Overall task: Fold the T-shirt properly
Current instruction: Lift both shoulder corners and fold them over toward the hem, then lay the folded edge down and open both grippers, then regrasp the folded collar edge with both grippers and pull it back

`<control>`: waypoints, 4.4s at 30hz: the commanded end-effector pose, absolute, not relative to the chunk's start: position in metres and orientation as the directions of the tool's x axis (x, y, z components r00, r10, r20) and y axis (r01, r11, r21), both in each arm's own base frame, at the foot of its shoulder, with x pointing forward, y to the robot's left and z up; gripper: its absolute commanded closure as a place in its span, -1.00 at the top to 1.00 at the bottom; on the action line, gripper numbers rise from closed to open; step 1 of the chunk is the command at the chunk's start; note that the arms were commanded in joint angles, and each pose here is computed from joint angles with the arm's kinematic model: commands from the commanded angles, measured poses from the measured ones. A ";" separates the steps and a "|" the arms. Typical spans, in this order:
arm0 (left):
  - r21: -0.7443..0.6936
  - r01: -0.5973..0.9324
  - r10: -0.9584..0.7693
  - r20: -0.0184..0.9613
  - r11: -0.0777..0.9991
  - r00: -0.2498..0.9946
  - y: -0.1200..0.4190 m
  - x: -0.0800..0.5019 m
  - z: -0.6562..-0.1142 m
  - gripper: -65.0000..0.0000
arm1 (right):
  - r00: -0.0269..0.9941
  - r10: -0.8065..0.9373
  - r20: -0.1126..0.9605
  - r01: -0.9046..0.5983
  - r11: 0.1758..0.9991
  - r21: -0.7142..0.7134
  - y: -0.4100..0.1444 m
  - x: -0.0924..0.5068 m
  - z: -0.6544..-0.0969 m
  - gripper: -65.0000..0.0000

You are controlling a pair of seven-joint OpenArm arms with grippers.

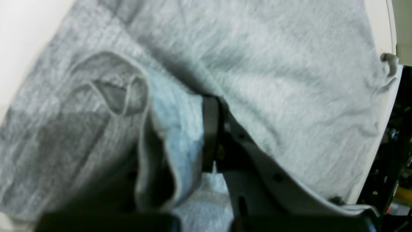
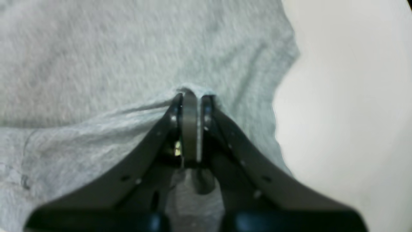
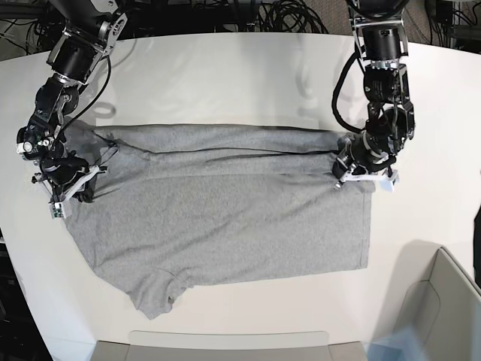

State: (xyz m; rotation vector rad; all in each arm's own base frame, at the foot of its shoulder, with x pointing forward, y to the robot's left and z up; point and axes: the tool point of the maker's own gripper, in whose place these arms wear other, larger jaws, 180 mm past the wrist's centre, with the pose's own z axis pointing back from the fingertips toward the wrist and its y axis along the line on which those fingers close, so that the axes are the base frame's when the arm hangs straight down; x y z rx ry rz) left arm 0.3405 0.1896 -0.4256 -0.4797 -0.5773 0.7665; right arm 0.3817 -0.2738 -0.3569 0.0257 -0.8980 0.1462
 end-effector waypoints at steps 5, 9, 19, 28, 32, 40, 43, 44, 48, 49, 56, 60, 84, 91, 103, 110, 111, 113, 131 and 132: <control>-0.627 -0.443 0.745 0.372 0.642 0.554 0.194 0.359 -0.394 -1.00 | 0.560 0.131 0.818 -0.121 0.990 -0.076 -0.280 0.401 -0.339 -1.00; -0.639 -0.410 0.725 0.364 0.651 0.584 0.183 0.351 -0.384 -1.00 | 0.532 0.147 0.834 -0.119 0.988 -0.098 -0.282 0.404 -0.326 -1.00; -0.638 -0.461 0.768 0.360 0.617 0.531 0.193 0.363 -0.372 -1.00 | 0.481 0.147 0.864 -0.109 0.988 -0.107 -0.282 0.421 -0.302 -1.00; -0.618 -0.511 0.791 0.348 0.597 0.504 0.203 0.373 -0.392 -1.00 | 0.467 0.080 0.881 -0.109 0.994 -0.033 -0.278 0.434 -0.317 -1.00; -0.616 -0.527 0.797 0.318 0.585 0.514 0.201 0.373 -0.396 -0.82 | 0.466 0.081 0.881 -0.107 0.994 -0.034 -0.278 0.435 -0.316 -0.82; -0.652 -0.442 0.776 0.407 0.616 0.482 0.200 0.379 -0.356 -0.33 | 0.418 0.109 0.902 -0.106 0.992 -0.071 -0.280 0.437 -0.295 -0.21; -0.650 -0.444 0.776 0.406 0.617 0.483 0.200 0.378 -0.357 -0.32 | 0.409 0.116 0.905 -0.105 0.991 -0.079 -0.280 0.437 -0.290 -0.21; -0.650 -0.444 0.776 0.406 0.617 0.483 0.200 0.378 -0.357 -0.32 | 0.409 0.115 0.905 -0.104 0.991 -0.079 -0.280 0.437 -0.290 -0.21; -0.650 -0.444 0.776 0.406 0.617 0.483 0.200 0.378 -0.357 -0.32 | 0.409 0.114 0.905 -0.104 0.991 -0.078 -0.280 0.437 -0.291 -0.21; -0.650 -0.446 0.776 0.404 0.616 0.484 0.200 0.378 -0.357 -0.32 | 0.409 0.114 0.905 -0.104 0.991 -0.078 -0.280 0.437 -0.291 -0.21; -0.659 -0.423 0.781 0.473 0.621 0.408 0.215 0.367 -0.336 -0.33 | 0.297 0.132 0.946 -0.052 0.991 -0.122 -0.283 0.427 -0.247 -0.25; -0.653 -0.408 0.767 0.584 0.638 0.266 0.244 0.352 -0.305 -0.33 | 0.372 0.191 0.908 -0.018 0.980 -0.198 -0.294 0.411 -0.231 -0.34; -0.414 -0.461 0.613 0.412 0.785 0.674 0.175 0.294 -0.445 -1.00 | 0.758 0.103 0.644 -0.056 0.994 -0.093 -0.312 0.331 -0.389 -0.81; -0.369 -0.481 0.601 0.382 0.795 0.702 0.183 0.267 -0.461 -1.00 | 0.812 0.102 0.574 -0.062 0.994 -0.089 -0.313 0.294 -0.416 -0.85; -0.223 -0.523 0.568 0.285 0.823 0.772 0.211 0.173 -0.495 -1.00 | 0.860 0.243 0.448 -0.214 0.970 -0.115 -0.309 0.223 -0.439 -0.97; -0.193 -0.490 0.526 0.268 0.850 0.807 0.209 0.128 -0.484 -1.00 | 0.875 0.283 0.394 -0.251 0.959 -0.131 -0.302 0.177 -0.442 -0.97; -0.182 -0.492 0.524 0.257 0.852 0.812 0.211 0.120 -0.486 -1.00 | 0.878 0.287 0.382 -0.256 0.958 -0.132 -0.302 0.171 -0.444 -0.97; -0.168 -0.493 0.520 0.239 0.854 0.820 0.210 0.103 -0.487 -1.00 | 0.886 0.292 0.361 -0.262 0.956 -0.130 -0.302 0.159 -0.446 -0.97; -0.208 -0.437 0.480 0.256 0.875 0.839 0.187 0.076 -0.448 -1.00 | 0.877 0.204 0.434 -0.090 0.959 -0.269 -0.324 0.145 -0.400 -0.98; -0.215 -0.431 0.477 0.264 0.876 0.838 0.185 0.079 -0.445 -1.00 | 0.865 0.195 0.463 -0.064 0.957 -0.284 -0.323 0.152 -0.392 -0.98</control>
